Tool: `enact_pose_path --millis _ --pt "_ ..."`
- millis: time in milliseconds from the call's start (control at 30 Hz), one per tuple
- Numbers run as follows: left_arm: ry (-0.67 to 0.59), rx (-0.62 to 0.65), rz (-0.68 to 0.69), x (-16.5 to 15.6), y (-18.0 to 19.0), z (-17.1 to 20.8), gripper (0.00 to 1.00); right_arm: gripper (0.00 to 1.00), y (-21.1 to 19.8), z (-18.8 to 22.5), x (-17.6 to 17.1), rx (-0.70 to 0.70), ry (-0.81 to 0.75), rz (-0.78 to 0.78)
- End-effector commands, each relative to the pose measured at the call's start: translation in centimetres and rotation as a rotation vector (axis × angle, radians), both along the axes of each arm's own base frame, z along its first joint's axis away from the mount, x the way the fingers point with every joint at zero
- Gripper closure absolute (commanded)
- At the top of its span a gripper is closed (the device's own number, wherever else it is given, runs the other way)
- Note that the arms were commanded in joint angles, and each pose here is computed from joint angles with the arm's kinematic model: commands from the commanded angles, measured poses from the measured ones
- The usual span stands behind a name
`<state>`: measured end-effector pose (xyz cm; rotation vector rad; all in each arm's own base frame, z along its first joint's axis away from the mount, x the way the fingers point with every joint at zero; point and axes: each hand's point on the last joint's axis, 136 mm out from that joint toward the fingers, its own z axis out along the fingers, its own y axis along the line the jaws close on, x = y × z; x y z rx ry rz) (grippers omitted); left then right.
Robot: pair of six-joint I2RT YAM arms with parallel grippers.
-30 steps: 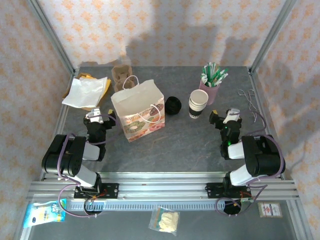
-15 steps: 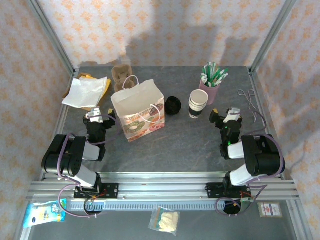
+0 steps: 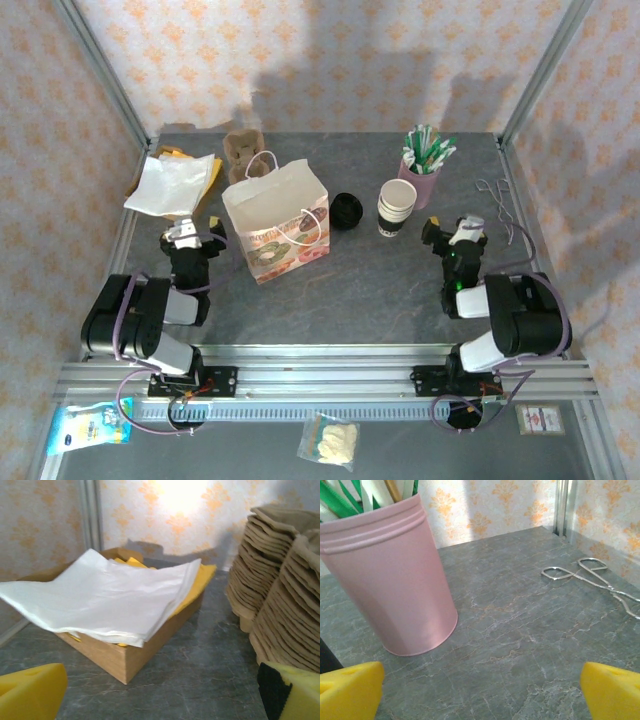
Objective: Pack the takeout coffee
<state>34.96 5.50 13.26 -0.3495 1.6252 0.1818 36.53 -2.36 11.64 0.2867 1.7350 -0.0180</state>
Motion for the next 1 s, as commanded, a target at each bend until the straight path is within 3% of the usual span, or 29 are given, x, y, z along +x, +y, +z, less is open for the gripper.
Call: enact_pose_path --millis 0,200,233,300,333,367,433,567,667,800,967 --pt "-0.092 -0.041 0.126 -1.5 2.1 2.9 0.01 0.00 -0.7 3.9 0.2 0.020 -0.077 -0.052" --pt "-0.046 -0.168 0.281 -4.3 4.1 5.5 0.01 0.00 -1.7 9.7 -2.1 0.215 -0.126 -0.137" --pt "-0.046 -0.232 0.342 -5.3 4.8 5.7 0.01 0.00 -2.3 10.2 -2.6 0.287 -0.111 -0.194" --pt "-0.103 -0.501 0.557 -8.7 6.8 5.7 0.01 0.00 -4.7 10.3 -4.8 0.512 -0.057 -0.424" --pt "-0.111 -0.581 0.553 -9.2 6.8 6.0 0.01 0.00 -5.1 10.4 -5.8 0.558 -0.016 -0.485" --pt "-0.098 -0.640 0.473 -8.9 6.3 6.7 0.01 0.00 -4.4 11.3 -6.0 0.552 0.030 -0.449" --pt "-0.099 -0.775 0.357 -8.9 5.0 7.2 0.01 0.00 -1.9 13.5 -5.6 0.517 0.096 -0.274" --pt "-0.121 -0.961 0.132 -8.1 1.4 8.4 0.01 0.00 0.7 15.5 -5.9 0.522 0.187 -0.130" --pt "0.046 -0.953 0.150 -8.1 0.6 7.9 0.01 0.02 1.6 15.3 -5.9 0.507 0.315 -0.101" --pt "0.284 -0.773 0.269 -9.8 0.6 8.0 0.02 0.13 2.9 13.6 -6.0 0.475 0.520 -0.073" --pt "0.533 -0.599 0.316 -11.0 0.3 8.1 0.09 0.22 4.8 13.5 -5.5 0.399 0.633 -0.054"
